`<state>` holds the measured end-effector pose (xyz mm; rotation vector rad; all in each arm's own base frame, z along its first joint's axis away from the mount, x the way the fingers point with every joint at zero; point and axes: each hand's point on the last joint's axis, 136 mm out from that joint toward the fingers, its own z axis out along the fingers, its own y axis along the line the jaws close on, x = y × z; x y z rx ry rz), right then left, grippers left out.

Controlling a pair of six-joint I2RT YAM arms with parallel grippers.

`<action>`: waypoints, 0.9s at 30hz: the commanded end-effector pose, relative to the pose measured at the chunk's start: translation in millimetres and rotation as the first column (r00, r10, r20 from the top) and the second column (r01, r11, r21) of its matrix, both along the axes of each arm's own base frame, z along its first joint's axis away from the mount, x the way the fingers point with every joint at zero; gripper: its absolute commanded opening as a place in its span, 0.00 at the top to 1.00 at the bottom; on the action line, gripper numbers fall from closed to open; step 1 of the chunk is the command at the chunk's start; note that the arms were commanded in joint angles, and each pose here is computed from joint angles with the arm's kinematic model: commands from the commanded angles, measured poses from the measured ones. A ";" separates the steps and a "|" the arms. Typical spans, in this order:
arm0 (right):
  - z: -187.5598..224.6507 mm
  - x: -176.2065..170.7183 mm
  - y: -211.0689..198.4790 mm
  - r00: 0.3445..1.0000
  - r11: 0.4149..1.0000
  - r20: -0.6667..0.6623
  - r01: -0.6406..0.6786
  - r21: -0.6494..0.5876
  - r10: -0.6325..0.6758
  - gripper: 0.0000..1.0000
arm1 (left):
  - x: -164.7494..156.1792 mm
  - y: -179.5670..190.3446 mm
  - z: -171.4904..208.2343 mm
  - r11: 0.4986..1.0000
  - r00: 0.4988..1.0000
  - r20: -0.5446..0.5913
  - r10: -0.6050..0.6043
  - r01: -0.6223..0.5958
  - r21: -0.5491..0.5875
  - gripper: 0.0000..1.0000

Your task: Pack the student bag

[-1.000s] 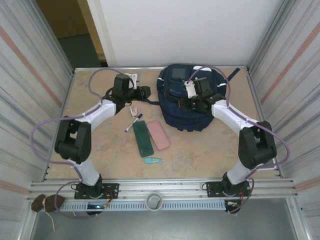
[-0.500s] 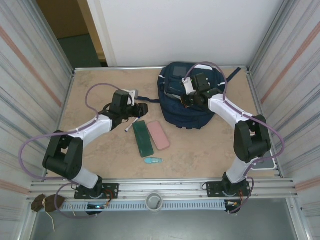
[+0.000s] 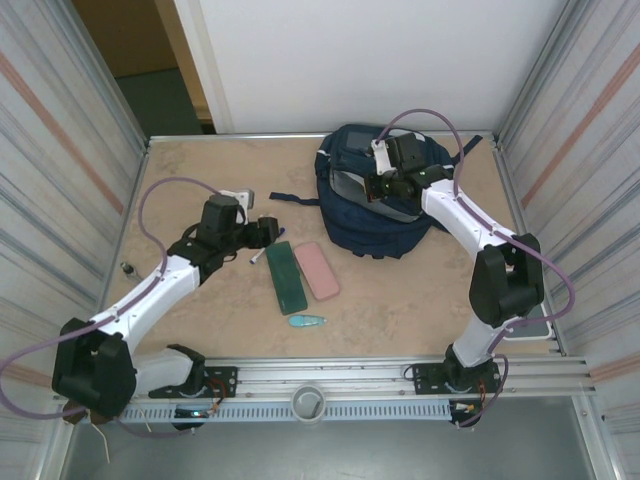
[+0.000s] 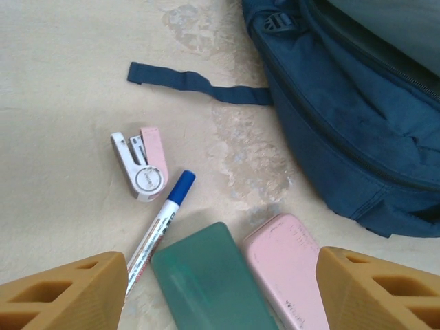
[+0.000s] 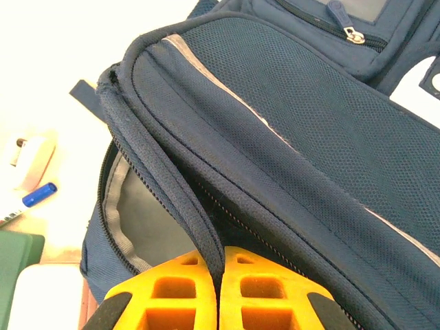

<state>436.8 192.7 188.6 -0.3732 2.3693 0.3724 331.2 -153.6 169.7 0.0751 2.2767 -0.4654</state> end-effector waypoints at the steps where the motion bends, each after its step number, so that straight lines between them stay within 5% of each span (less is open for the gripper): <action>1: 13.8 0.0 5.9 1.000 0.998 -0.013 0.026 0.058 -0.026 1.00 | -14.6 10.2 -15.5 0.998 0.999 -0.052 0.006 -0.003 0.059 0.27; 27: -0.8 -11.9 20.5 0.993 0.998 -0.111 -0.031 0.059 0.038 1.00 | -50.9 -12.6 -75.9 0.985 0.946 -0.323 -0.038 0.090 0.148 0.23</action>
